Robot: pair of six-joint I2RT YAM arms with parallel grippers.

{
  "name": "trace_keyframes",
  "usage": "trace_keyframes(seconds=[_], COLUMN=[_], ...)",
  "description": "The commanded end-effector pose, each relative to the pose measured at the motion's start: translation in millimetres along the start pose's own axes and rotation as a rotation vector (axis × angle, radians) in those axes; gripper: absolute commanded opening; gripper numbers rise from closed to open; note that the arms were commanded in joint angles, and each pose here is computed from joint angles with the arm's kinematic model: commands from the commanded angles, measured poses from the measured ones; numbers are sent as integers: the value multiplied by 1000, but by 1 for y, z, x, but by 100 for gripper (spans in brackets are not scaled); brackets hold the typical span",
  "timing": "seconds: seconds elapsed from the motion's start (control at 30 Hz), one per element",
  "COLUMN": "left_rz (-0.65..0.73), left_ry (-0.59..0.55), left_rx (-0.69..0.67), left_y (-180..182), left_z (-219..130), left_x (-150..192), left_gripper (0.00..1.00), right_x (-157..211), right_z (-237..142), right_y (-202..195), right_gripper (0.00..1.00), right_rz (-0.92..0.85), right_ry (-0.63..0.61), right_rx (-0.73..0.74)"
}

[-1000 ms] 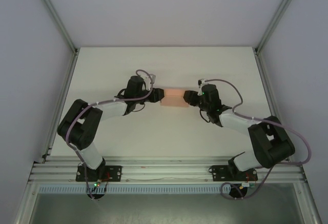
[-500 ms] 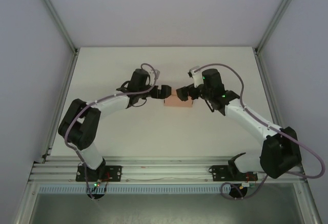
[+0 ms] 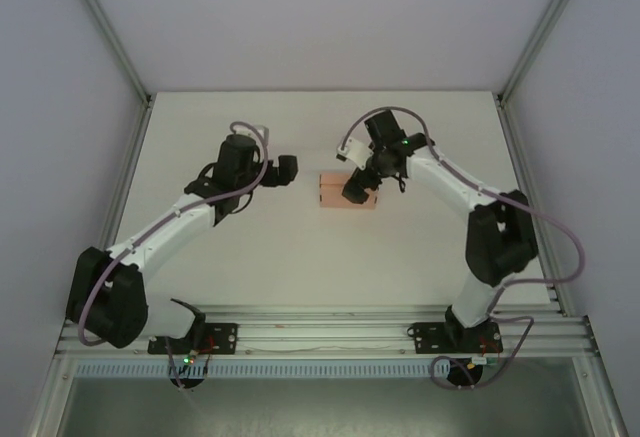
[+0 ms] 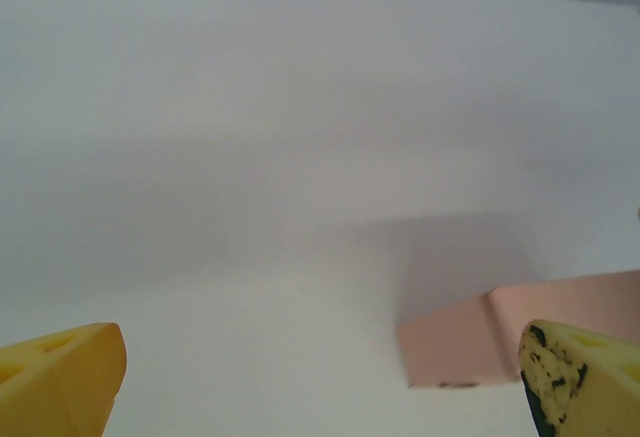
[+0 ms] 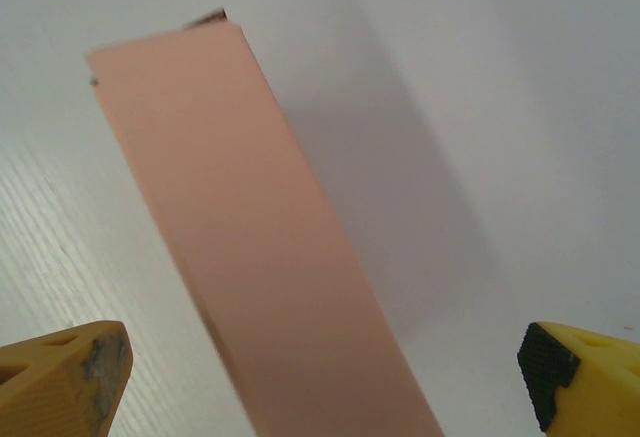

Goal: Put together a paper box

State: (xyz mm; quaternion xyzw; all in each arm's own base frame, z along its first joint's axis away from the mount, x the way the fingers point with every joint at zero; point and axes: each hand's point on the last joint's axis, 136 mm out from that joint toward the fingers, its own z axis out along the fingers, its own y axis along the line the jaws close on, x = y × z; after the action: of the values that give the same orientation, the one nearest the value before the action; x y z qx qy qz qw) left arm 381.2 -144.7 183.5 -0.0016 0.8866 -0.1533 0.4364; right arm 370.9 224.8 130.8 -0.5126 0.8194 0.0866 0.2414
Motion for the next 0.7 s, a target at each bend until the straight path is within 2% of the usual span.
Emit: trace_keyframes(seconds=[0.0, 0.17, 0.3, 0.43, 0.57, 0.67], left_rz=[-4, -20, -31, -46, -44, -45], left_ry=[12, 24, 44, 63, 64, 68], left_rx=[-86, -103, -62, -39, -48, -48], left_y=[20, 26, 19, 15, 16, 16], left_z=[-8, -10, -6, -2, -1, -1], left_x=[14, 23, 26, 29, 29, 29], left_gripper=[100, 100, 100, 100, 100, 100], right_x=[27, 41, 47, 51, 66, 69], right_z=[4, 31, 46, 64, 83, 92], right_y=[13, 6, 0, -9, -12, -15], right_gripper=[100, 100, 100, 100, 100, 93], right_rz=[-69, -89, -80, -89, -142, -174], right_ry=[146, 214, 241, 232, 288, 321], right_rx=[-104, -67, -32, 53, 132, 176])
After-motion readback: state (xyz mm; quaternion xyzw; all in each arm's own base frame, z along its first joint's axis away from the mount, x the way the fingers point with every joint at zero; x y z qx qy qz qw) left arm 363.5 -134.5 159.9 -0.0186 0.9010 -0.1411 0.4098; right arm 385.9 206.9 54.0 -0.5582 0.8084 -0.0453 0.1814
